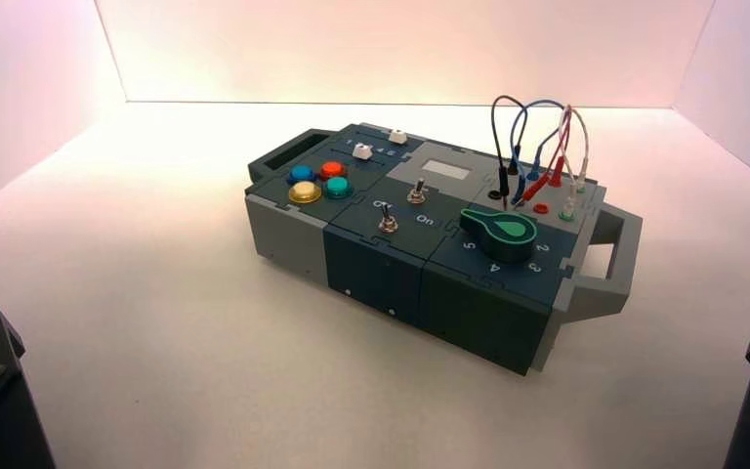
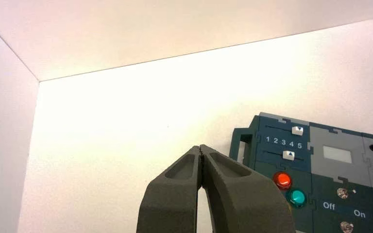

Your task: Flip the top switch off with the right gripper.

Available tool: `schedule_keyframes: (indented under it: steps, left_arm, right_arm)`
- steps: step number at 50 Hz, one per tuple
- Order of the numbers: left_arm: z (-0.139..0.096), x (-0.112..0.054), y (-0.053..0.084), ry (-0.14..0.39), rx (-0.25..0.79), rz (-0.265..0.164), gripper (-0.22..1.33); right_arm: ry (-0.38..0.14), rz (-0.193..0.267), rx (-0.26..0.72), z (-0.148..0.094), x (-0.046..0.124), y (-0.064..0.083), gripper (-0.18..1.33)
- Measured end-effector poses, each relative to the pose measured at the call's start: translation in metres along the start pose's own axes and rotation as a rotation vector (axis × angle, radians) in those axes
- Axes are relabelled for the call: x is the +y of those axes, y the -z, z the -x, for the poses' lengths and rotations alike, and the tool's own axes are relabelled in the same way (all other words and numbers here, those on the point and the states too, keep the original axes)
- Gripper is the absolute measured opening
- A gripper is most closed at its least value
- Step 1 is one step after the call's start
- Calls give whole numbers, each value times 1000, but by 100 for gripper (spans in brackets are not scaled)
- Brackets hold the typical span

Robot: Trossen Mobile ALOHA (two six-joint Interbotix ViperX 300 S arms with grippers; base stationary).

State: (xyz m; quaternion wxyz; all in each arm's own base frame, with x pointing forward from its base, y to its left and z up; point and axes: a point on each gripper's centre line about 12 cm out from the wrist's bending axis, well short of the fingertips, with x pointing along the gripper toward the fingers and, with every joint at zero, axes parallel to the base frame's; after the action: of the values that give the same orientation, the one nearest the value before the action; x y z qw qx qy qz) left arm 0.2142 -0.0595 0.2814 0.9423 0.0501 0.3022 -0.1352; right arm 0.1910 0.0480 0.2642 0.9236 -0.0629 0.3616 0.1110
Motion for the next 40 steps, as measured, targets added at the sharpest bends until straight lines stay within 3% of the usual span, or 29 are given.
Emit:
schedule_keyframes:
  steps: [25,40]
  left_arm:
    - [-11,-1,4,4,44,-14,-17]
    - [-61,-26,24,83,203,-93,-17]
  right_arm:
    - [-6,-5,5,0,1,0,-14]
    - [-63,-66,32,-4,9,2,-14]
